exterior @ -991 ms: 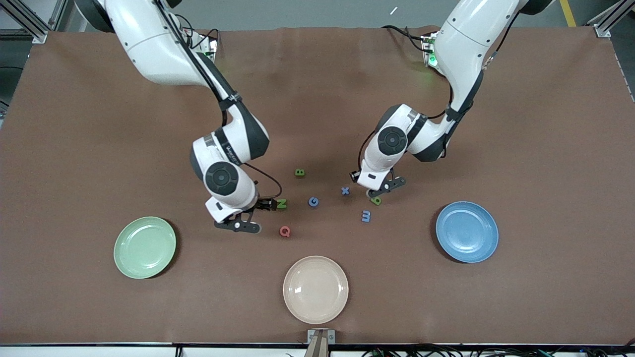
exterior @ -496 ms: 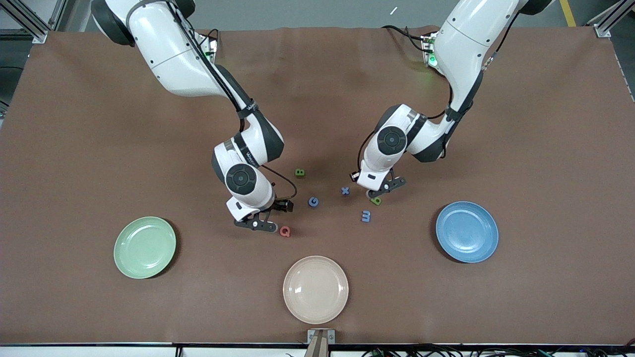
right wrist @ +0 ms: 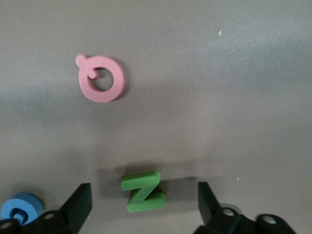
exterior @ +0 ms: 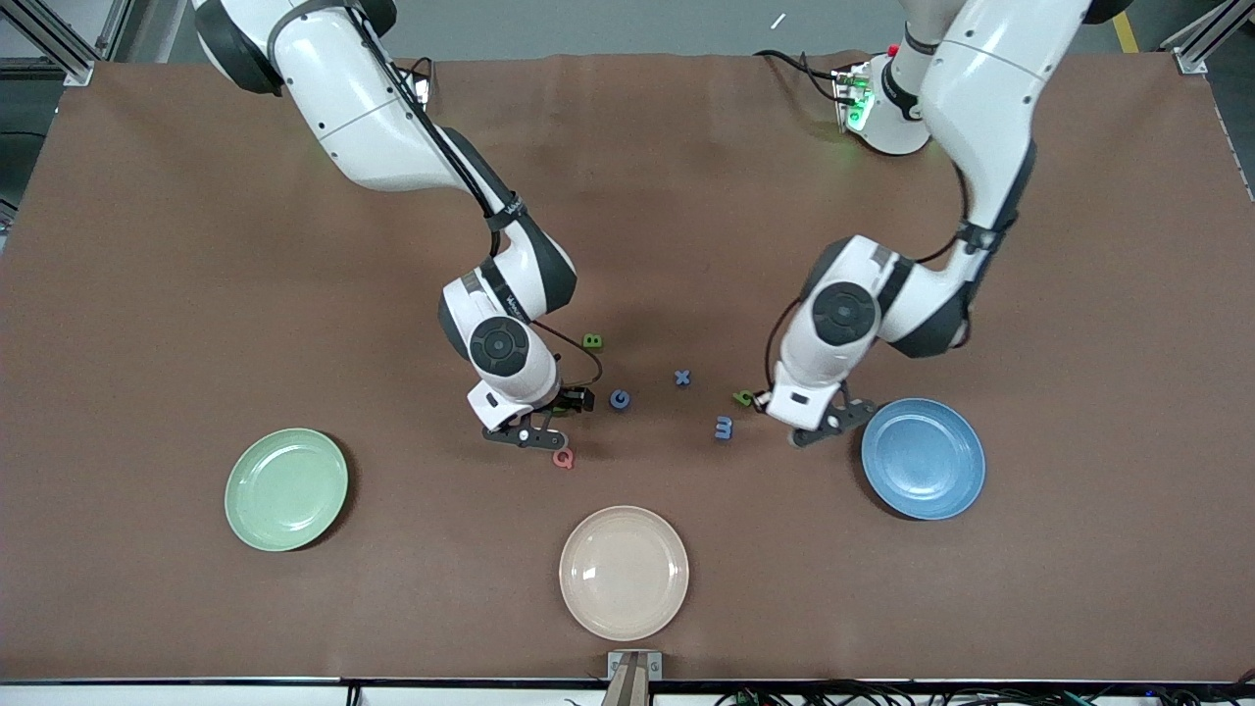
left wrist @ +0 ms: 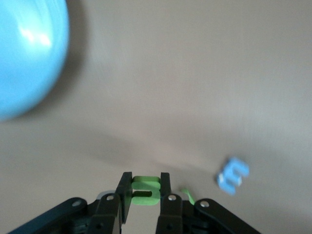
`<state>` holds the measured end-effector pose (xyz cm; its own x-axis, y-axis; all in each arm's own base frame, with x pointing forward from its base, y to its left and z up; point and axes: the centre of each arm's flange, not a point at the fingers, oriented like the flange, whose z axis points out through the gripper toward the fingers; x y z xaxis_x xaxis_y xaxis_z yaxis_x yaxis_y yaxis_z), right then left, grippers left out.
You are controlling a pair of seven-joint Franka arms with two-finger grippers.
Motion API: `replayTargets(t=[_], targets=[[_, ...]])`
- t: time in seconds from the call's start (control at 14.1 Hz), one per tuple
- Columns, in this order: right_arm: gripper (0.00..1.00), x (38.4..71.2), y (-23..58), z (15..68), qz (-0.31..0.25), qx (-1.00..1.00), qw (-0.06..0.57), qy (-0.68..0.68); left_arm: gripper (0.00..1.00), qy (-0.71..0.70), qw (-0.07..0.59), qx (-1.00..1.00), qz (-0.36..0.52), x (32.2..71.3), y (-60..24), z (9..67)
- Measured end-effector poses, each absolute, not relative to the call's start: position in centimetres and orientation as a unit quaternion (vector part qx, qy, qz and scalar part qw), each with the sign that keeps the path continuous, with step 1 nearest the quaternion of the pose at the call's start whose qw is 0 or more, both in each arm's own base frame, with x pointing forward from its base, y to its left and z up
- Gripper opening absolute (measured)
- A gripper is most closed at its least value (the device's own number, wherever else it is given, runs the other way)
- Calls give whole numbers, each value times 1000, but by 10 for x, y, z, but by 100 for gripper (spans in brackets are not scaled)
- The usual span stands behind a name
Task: Sort upper and lower case letters into plates
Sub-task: 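Grasp the u with the left gripper while the right gripper grasps Z, then drop the u on the blue plate while the right gripper carries Z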
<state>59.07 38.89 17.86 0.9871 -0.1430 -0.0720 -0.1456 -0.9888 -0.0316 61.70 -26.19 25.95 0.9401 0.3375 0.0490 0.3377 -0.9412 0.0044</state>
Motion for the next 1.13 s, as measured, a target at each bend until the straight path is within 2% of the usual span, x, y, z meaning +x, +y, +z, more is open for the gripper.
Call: replayTargets(t=[0.07, 0.28, 0.35, 0.42, 0.57, 0.85, 0.99, 1.13], targets=[[93, 589, 390, 177, 35, -997, 18, 71, 27, -152, 1, -988, -31, 633, -236, 267], [70, 588, 391, 176, 36, -997, 17, 70, 27, -97, 6, -995, -30, 662, -158, 264], [69, 588, 391, 176, 36, -997, 17, 70, 27, -86, 7, -996, -25, 667, -137, 256], [58, 589, 391, 177, 36, -997, 17, 70, 27, -84, 8, -996, -20, 671, -118, 247], [37, 590, 392, 180, 35, -997, 17, 70, 42, -75, 18, -997, -18, 677, -94, 235], [35, 591, 392, 181, 35, -997, 17, 70, 83, -58, 30, -997, -32, 678, -119, 239], [35, 595, 387, 182, 31, -997, 15, 73, 99, -80, 23, -996, -36, 671, -158, 242], [35, 611, 363, 188, 28, -997, 0, 67, 97, -120, 13, -992, -44, 659, -208, 242]])
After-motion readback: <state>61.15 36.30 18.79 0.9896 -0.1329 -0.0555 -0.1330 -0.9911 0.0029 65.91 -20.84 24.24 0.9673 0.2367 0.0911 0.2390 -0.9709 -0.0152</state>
